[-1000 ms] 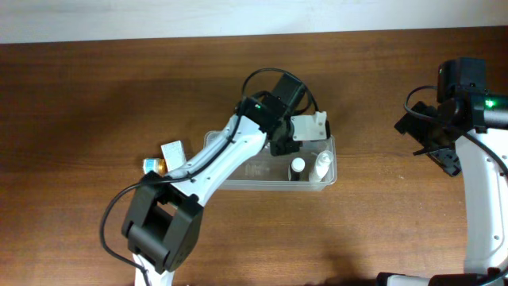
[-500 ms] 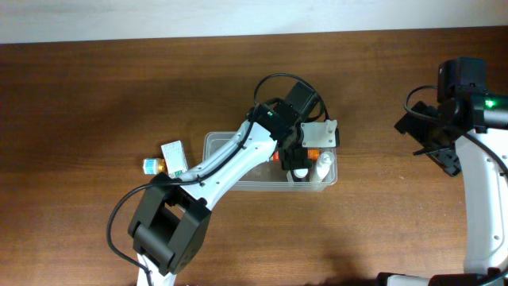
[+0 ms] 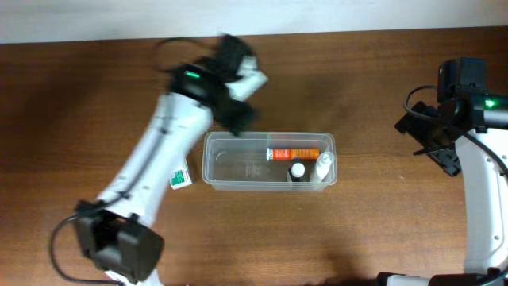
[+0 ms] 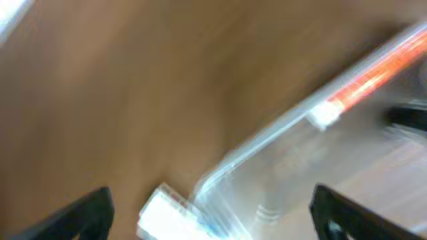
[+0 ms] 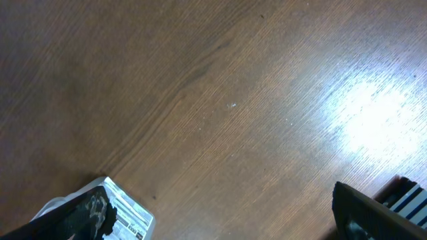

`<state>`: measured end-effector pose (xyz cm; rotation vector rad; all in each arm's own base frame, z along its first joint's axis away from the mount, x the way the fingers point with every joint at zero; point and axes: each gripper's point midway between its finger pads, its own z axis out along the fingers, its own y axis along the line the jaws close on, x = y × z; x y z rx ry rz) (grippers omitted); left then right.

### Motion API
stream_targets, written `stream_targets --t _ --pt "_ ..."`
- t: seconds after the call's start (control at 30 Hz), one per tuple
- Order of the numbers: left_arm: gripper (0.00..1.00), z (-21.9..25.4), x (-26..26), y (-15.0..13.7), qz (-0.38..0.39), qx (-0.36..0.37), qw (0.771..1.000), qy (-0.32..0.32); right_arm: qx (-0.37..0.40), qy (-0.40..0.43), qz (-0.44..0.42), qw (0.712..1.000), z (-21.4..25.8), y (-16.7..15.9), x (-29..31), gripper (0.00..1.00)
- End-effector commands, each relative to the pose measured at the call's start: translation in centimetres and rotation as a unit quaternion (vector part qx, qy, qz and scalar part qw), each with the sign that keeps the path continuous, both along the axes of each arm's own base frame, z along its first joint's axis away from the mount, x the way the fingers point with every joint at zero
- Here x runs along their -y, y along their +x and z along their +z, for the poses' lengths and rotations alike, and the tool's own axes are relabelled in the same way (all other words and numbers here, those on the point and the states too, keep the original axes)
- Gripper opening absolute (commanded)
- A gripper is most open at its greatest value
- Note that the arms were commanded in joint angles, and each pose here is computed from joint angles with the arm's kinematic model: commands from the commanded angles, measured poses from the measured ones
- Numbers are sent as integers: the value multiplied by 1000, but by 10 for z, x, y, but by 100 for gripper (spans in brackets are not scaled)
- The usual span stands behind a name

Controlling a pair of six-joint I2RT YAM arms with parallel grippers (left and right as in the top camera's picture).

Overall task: Pack container
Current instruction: 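Return the left gripper and grasp the gold-lidded glass jar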

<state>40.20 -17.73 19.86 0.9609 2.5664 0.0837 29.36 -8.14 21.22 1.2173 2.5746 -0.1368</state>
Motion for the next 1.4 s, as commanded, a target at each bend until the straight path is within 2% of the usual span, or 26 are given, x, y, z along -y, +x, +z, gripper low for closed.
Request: stream_targets --t 0.0,0.13,0.27,0.3,0.4,0.47,0.53,0.8,0.9,1.07,1.37 --pt "91 -11 -102 0 261 -60 963 -26 0 0 -7 1000 0 0 3 98" --pt "90 -37 -176 -13 408 -109 906 -41 0 0 -7 1000 0 0 3 99" --pt "89 -73 -219 -33 462 -150 873 -42 1 0 -7 1000 0 0 3 98" --pt "83 -85 -220 -41 469 -171 864 -56 0 0 -7 1000 0 0 3 98" --pt "81 -115 -222 -54 479 -198 852 -72 0 0 -7 1000 0 0 3 98" --pt "81 -127 -221 -56 474 -199 855 -71 0 0 -7 1000 0 0 3 98" --pt "81 -132 -220 -55 433 -197 877 -63 0 0 -7 1000 0 0 3 98" --pt "81 -159 -217 -50 341 -177 922 -47 1 0 -7 1000 0 0 3 99" --pt "81 -171 -204 -49 280 -171 944 -34 0 0 -7 1000 0 0 3 99" --pt "79 -174 -196 -48 246 -172 953 -24 0 0 -7 1000 0 0 3 98" --pt "72 -192 -201 -53 258 -193 947 -9 0 0 -7 1000 0 0 3 99"
